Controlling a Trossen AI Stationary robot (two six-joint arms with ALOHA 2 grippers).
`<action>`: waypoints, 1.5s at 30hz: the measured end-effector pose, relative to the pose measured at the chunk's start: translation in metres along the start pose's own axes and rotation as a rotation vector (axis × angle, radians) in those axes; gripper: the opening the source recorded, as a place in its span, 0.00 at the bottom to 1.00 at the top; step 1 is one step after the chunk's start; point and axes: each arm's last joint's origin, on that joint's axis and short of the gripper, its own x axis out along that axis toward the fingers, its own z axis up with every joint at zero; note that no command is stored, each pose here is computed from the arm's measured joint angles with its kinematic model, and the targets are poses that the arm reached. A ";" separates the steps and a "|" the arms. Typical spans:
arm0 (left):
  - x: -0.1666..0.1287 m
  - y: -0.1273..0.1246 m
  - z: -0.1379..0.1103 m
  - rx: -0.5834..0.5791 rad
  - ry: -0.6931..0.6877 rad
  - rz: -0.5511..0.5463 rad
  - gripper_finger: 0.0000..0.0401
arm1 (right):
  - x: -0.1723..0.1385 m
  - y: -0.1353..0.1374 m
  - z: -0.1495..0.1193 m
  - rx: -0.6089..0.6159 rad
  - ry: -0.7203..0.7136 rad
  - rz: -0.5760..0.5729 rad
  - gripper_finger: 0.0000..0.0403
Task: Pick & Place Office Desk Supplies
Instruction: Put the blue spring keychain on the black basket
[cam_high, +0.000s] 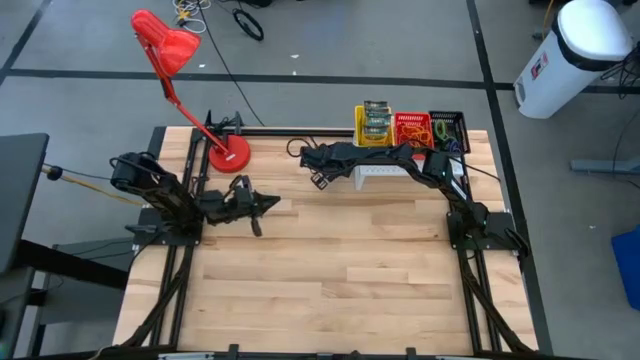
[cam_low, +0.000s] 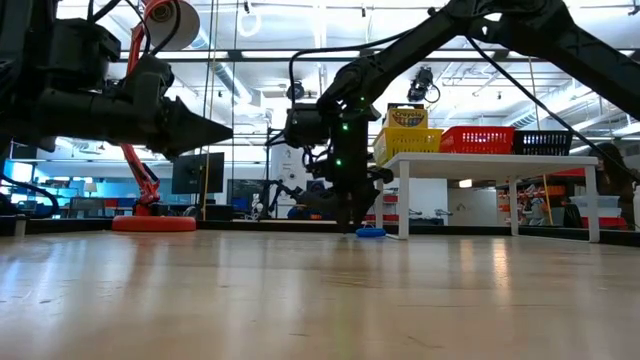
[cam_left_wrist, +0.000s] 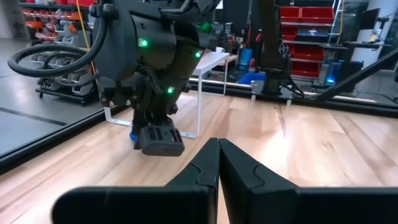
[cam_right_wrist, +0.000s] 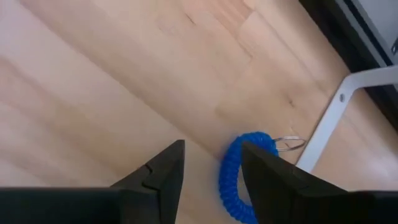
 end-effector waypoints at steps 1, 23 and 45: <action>0.000 0.000 0.000 -0.001 -0.004 -0.003 0.03 | -0.001 0.001 0.000 0.019 -0.005 0.001 0.42; 0.000 -0.002 0.000 0.007 -0.001 -0.085 0.03 | -0.007 0.024 -0.005 0.288 -0.126 -0.043 0.42; 0.000 -0.003 0.000 -0.003 0.002 -0.120 0.03 | -0.002 0.026 -0.012 0.189 -0.125 -0.150 0.03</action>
